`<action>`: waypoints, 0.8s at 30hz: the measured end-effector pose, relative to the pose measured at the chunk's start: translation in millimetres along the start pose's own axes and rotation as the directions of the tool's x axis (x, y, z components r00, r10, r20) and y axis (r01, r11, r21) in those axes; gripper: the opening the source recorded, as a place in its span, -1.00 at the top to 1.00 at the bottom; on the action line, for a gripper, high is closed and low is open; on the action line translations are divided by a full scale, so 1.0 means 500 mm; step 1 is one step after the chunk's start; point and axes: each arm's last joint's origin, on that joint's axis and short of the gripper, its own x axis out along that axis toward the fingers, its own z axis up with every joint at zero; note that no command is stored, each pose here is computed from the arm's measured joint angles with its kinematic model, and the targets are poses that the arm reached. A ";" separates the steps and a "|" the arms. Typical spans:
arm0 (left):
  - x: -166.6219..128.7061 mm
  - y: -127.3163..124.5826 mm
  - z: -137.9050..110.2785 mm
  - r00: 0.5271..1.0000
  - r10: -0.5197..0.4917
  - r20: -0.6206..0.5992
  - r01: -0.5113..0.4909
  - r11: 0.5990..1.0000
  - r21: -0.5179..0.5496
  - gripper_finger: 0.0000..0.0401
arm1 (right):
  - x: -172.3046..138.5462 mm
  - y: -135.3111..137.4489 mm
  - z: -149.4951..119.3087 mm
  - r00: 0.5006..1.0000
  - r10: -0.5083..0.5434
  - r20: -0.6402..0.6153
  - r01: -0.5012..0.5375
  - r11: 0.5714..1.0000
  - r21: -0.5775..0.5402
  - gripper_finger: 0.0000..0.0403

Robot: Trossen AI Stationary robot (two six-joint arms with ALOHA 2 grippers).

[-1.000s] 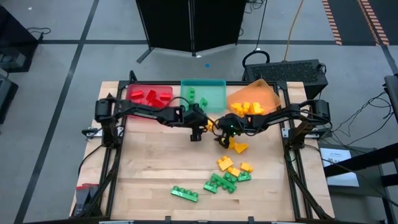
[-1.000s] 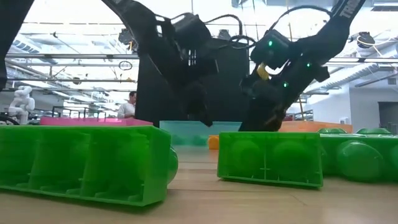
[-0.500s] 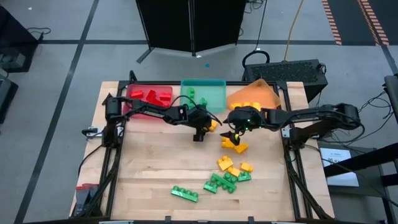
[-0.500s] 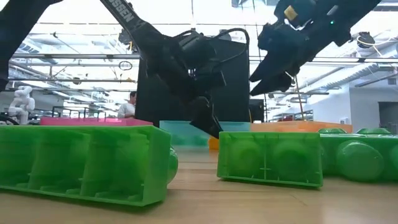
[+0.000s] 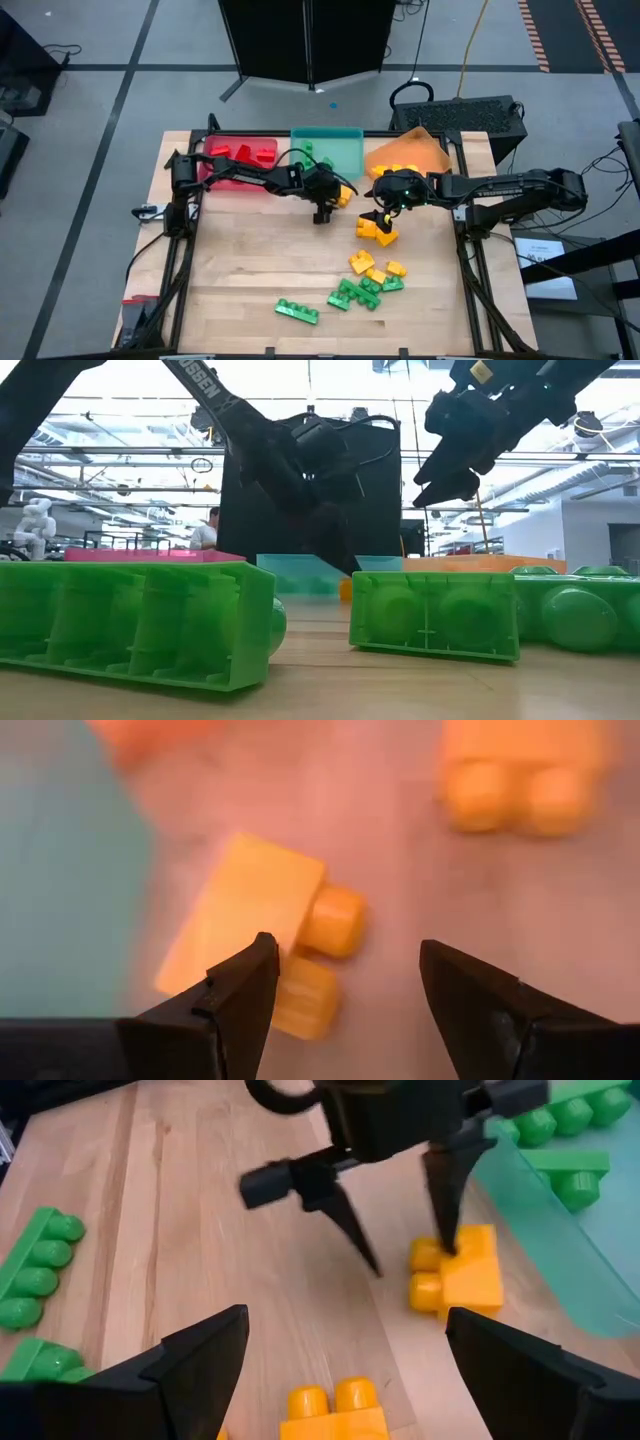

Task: Sort blocks
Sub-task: Put the yellow game piece into the orange bin

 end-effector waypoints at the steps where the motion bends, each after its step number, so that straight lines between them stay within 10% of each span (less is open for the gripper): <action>1: 0.000 -0.007 -0.004 0.999 -0.048 -0.021 0.047 0.998 -0.029 -0.23 | 0.000 0.000 0.000 1.000 0.000 -0.001 0.000 1.000 -0.001 -0.67; 12: -0.061 -0.114 0.037 0.998 -0.059 -0.037 0.061 0.996 0.064 -0.23 | -0.012 0.000 -0.004 1.000 0.006 -0.024 -0.006 1.000 -0.004 -0.67; 16: -0.077 -0.103 0.049 0.999 0.043 -0.010 -0.042 0.997 0.069 -0.23 | -0.028 0.001 -0.005 1.000 0.004 -0.025 -0.005 1.000 -0.015 -0.67; 24: -0.087 -0.070 0.055 0.994 -0.092 -0.061 0.093 0.996 0.014 -0.52 | -0.051 0.002 -0.003 1.000 0.008 -0.006 -0.008 1.000 -0.023 -0.67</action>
